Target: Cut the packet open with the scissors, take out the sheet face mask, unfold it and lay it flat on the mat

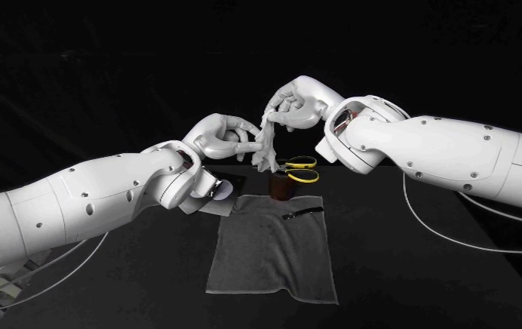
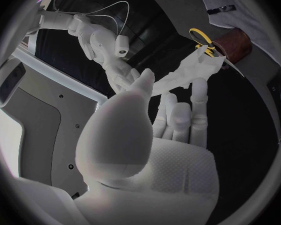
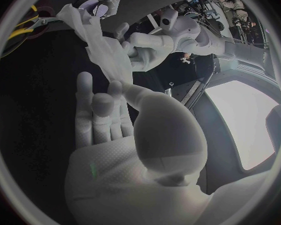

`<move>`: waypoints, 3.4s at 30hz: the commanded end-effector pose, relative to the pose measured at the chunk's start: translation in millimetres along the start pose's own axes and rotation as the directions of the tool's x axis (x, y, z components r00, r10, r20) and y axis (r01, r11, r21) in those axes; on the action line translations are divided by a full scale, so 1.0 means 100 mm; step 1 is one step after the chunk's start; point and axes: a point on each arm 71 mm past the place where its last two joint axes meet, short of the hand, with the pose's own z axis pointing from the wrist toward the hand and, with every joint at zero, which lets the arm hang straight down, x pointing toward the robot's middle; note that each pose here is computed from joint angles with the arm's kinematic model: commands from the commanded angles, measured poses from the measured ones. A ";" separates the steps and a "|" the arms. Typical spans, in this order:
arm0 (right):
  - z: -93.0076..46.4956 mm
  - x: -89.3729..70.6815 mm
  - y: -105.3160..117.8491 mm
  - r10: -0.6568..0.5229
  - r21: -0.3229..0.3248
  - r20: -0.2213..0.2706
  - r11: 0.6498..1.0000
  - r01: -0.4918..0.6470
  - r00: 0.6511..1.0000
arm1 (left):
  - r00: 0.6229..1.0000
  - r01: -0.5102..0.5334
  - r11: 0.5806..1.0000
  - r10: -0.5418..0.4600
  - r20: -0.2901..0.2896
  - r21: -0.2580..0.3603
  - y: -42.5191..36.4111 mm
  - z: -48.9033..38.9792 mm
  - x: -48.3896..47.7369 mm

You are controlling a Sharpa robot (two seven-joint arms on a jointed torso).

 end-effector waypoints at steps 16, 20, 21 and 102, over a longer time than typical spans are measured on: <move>0.00 0.02 0.03 0.008 0.002 -0.005 1.000 -0.008 1.000 | 0.995 -0.042 0.998 0.046 0.086 -0.049 0.019 0.078 0.048; 0.00 0.02 0.03 0.009 0.003 -0.005 1.000 -0.009 1.000 | 0.993 -0.046 0.997 0.053 0.103 -0.066 0.034 0.091 0.055; 0.00 0.02 0.03 0.010 0.003 -0.005 1.000 -0.010 1.000 | 0.993 -0.048 0.996 0.055 0.104 -0.069 0.036 0.093 0.057; -0.11 0.15 -0.21 0.074 0.056 -0.036 0.996 -0.072 0.997 | 0.985 0.157 0.981 -0.164 -0.055 -0.112 -0.040 0.047 -0.106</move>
